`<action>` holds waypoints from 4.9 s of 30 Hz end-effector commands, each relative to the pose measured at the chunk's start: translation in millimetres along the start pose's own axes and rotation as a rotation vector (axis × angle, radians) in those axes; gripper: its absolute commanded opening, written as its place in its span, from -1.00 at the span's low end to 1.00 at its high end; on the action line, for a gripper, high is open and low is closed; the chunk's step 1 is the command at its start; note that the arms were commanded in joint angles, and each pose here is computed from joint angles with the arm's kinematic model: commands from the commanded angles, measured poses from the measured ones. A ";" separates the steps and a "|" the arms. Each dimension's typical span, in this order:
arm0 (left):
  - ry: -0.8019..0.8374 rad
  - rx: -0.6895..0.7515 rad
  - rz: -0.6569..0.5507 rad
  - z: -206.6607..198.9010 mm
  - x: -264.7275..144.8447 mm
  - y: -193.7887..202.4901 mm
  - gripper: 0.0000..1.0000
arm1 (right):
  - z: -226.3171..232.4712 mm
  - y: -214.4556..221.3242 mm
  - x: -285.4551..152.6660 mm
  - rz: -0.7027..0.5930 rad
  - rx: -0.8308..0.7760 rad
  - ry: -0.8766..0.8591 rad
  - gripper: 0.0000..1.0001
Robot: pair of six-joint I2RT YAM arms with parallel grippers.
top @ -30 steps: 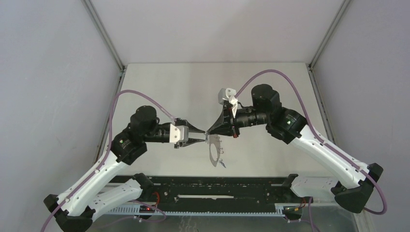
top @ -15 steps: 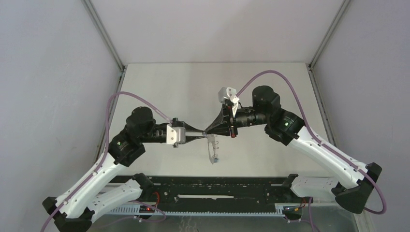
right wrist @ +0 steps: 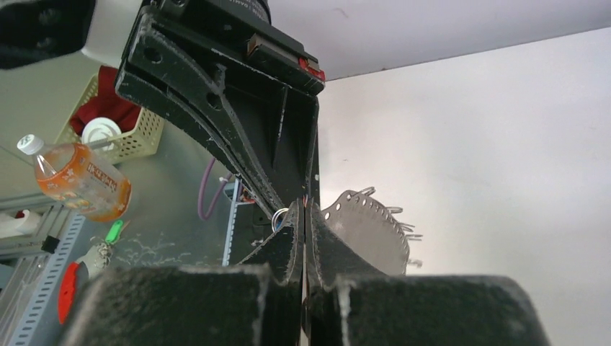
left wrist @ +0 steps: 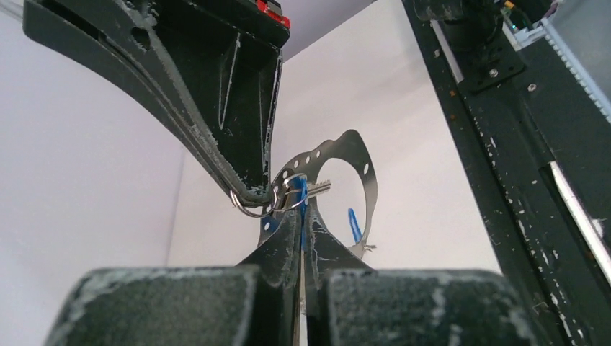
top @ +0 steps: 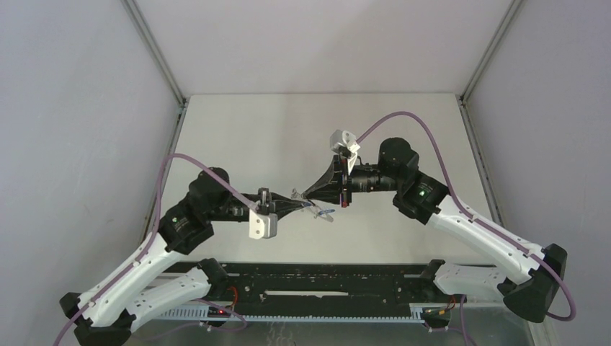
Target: Put the keys on the keyring
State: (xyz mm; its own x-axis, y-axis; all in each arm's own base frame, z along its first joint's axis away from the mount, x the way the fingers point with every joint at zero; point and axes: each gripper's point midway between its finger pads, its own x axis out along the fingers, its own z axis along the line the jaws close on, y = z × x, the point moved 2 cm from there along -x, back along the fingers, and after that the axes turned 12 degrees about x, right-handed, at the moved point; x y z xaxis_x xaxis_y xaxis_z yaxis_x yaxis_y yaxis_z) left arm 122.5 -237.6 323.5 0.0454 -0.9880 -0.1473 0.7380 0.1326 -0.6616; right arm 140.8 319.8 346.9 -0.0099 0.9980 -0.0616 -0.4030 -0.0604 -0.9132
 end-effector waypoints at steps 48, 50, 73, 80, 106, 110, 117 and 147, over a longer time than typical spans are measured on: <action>-0.165 -0.125 -0.088 24.7 10.8 -14.6 -1.00 | 11.1 -11.0 -11.3 -0.330 0.069 -0.057 -1.00; -0.185 -0.125 -0.100 31.1 9.1 -18.6 -1.00 | 9.6 -8.0 -10.3 -0.319 0.065 -0.045 -1.00; 0.070 -0.367 -0.098 -49.5 9.6 8.7 0.58 | -7.5 -22.9 -30.7 -0.374 0.042 0.091 -1.00; -0.082 -0.548 -0.062 -37.5 25.8 20.7 1.00 | -26.8 -29.0 -25.7 -0.382 0.031 0.294 -1.00; -0.539 -0.360 0.363 -2.0 4.9 110.3 -0.99 | -34.8 -26.3 -26.6 -0.417 0.091 0.554 -1.00; -0.456 -0.294 0.324 0.5 8.6 112.8 -0.99 | -44.5 -13.6 -34.7 -0.392 0.153 0.621 -0.58; -0.351 -0.075 0.451 17.8 2.9 141.2 -1.00 | -69.0 1.0 -60.7 -0.383 0.221 0.710 0.99; 0.159 0.348 1.072 -91.6 62.2 290.1 -0.40 | -100.6 38.8 -160.6 -0.551 0.384 0.960 1.00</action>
State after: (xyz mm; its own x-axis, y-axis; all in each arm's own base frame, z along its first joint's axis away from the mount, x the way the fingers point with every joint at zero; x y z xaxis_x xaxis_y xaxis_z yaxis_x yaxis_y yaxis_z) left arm 289.1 -248.8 68.0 0.7171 -0.4443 -0.5370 0.6015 0.7838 0.1547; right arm 218.5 163.2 288.8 0.8706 0.4795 -0.1101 -0.3853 0.5254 -0.7586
